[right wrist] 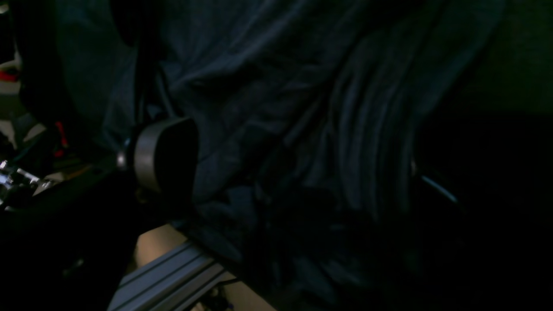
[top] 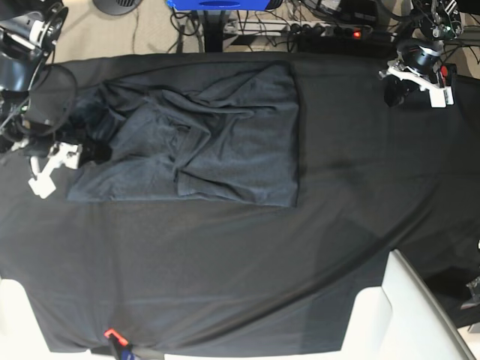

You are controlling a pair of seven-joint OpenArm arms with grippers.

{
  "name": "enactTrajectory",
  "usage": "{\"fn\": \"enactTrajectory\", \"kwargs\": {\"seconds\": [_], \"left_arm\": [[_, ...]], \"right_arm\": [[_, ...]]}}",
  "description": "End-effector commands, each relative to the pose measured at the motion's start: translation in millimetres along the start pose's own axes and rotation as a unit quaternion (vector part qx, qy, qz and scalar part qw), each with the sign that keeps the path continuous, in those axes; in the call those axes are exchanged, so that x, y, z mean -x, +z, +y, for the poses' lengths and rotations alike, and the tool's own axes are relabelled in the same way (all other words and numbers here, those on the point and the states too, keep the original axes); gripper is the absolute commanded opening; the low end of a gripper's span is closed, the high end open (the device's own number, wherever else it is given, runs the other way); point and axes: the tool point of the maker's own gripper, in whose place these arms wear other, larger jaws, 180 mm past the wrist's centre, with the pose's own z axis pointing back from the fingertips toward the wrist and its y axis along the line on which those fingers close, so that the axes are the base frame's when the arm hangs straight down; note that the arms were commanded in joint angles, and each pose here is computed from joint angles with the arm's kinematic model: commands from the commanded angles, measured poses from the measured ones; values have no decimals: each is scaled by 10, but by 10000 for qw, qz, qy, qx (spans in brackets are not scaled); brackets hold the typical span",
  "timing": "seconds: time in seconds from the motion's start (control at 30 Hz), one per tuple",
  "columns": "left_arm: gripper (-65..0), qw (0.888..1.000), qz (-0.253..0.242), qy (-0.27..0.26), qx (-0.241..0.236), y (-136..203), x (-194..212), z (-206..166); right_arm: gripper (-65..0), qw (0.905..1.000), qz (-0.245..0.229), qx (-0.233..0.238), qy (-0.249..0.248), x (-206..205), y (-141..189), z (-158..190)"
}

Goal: Fold the T-shirt properly
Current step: 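Grasp the shirt's side edge with the right gripper and fold it inward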

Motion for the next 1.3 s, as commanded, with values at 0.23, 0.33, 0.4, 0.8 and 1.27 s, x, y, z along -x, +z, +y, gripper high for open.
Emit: {"fn": "enactTrajectory", "kwargs": {"seconds": [0.23,0.33,0.4,0.8,1.27], "left_arm": [[-650,9998,-190,-65,52,20,-129,-1],[-650,9998,-190,-65,52,20,-129,-1],[-650,9998,-190,-65,52,20,-129,-1],[-650,9998,-190,-65,52,20,-129,-1],[-650,9998,-183,-57,51,23,-118,-2]], "right_arm": [[-176,9957,790,93,474,372,-45,146],[-177,9968,644,80,474,325,-55,152],[-180,9968,632,92,482,318,-53,147],[-530,9970,423,40,654,54,-54,250],[-645,9768,236,130,2123,-144,3,802]]}}
